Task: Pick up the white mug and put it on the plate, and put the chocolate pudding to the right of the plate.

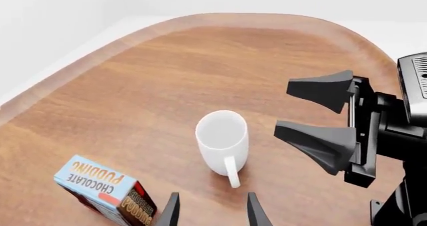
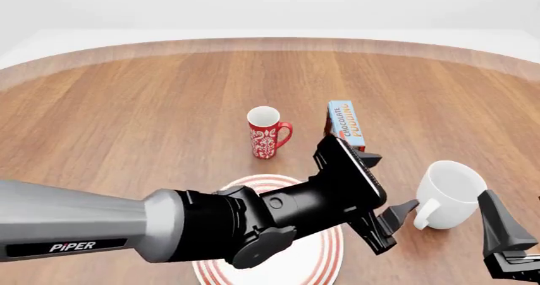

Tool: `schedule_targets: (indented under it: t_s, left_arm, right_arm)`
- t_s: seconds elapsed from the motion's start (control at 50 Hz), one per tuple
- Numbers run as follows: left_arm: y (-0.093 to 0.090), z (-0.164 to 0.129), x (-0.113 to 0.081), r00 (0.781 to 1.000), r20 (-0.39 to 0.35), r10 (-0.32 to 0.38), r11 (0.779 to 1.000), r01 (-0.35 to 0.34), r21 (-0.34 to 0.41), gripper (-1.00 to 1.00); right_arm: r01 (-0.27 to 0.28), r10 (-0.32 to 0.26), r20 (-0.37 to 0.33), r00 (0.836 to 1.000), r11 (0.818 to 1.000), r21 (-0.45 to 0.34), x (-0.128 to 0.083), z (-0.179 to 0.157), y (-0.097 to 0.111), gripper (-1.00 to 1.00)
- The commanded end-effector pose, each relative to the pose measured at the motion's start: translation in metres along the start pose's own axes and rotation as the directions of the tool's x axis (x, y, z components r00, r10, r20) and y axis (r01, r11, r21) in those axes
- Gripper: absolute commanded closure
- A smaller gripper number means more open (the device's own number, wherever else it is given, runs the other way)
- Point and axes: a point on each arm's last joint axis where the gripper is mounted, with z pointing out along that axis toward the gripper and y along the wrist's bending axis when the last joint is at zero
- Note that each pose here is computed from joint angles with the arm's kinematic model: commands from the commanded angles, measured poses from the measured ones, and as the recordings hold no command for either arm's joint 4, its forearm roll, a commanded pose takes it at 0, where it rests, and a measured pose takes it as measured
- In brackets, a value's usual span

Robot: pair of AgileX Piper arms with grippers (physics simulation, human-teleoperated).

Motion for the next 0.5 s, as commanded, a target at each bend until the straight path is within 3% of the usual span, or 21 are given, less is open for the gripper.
schedule_targets:
  t_s: [0.02, 0.5]
  left_arm:
    - [-0.007, 0.004, -0.001, 1.0, 0.003, -0.008, 1.0, 0.008, 0.018, -1.0]
    - [-0.017, 0.016, 0.006, 1.0, -0.012, -0.029, 0.999, 0.029, 0.039, -1.0]
  right_arm:
    - [0.0, 0.0, 0.0, 1.0, 1.0, -0.001, 0.0, 0.0, 0.0, -1.0]
    - [0.0, 0.0, 0.0, 1.0, 1.0, 0.0, 0.0, 0.0, 0.0, -1.0]
